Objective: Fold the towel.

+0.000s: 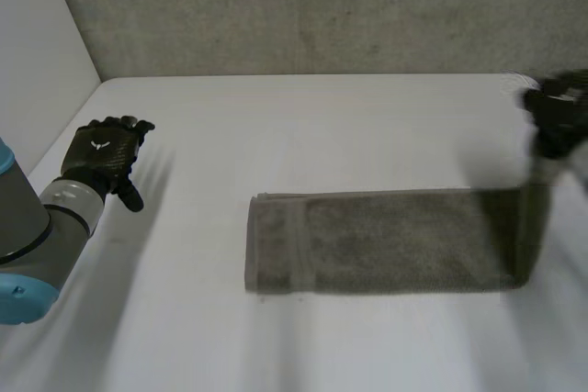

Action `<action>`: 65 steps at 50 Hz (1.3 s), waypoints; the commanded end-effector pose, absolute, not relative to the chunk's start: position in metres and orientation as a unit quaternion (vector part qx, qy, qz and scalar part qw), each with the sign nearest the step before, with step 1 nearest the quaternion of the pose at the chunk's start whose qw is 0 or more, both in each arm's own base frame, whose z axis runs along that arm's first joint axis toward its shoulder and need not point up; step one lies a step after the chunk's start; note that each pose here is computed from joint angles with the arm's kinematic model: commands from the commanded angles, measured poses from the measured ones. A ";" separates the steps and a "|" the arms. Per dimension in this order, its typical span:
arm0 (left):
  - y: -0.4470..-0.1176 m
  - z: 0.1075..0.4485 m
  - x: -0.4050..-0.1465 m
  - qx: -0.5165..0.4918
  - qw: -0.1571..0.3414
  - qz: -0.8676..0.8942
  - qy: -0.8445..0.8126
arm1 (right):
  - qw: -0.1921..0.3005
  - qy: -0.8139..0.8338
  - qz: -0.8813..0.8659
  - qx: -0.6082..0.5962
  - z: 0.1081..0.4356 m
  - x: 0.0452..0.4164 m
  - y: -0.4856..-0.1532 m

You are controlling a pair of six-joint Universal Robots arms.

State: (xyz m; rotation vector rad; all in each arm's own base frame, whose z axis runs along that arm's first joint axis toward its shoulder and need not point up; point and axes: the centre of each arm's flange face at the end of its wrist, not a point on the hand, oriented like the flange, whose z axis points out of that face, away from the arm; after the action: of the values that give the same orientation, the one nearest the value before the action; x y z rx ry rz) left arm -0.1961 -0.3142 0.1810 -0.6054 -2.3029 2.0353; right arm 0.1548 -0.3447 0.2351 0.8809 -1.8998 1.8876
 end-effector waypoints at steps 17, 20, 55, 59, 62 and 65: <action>-0.310 0.177 -0.198 -0.196 0.007 0.646 -0.737 | -0.104 -0.581 0.597 0.544 0.168 0.372 -0.170; -0.311 0.177 -0.198 -0.197 0.007 0.647 -0.737 | -0.079 -0.631 0.587 0.501 0.183 0.342 -0.199; -0.296 0.175 -0.217 -0.220 0.026 0.644 -0.733 | -0.054 -0.739 0.578 0.342 0.166 0.210 -0.274; -0.296 0.176 -0.216 -0.220 0.025 0.645 -0.732 | -0.081 -0.695 0.609 0.374 0.189 0.250 -0.262; -0.295 0.176 -0.217 -0.220 0.026 0.645 -0.731 | -0.109 -0.672 0.612 0.404 0.191 0.286 -0.245; -0.295 0.177 -0.216 -0.220 0.024 0.645 -0.731 | -0.147 -0.644 0.599 0.453 0.181 0.330 -0.215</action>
State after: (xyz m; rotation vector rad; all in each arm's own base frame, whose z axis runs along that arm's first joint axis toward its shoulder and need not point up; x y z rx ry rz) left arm -0.2166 -0.2953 0.1759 -0.6796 -2.2616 1.9932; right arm 0.2664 -0.2556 0.1858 1.3015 -2.2954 2.0274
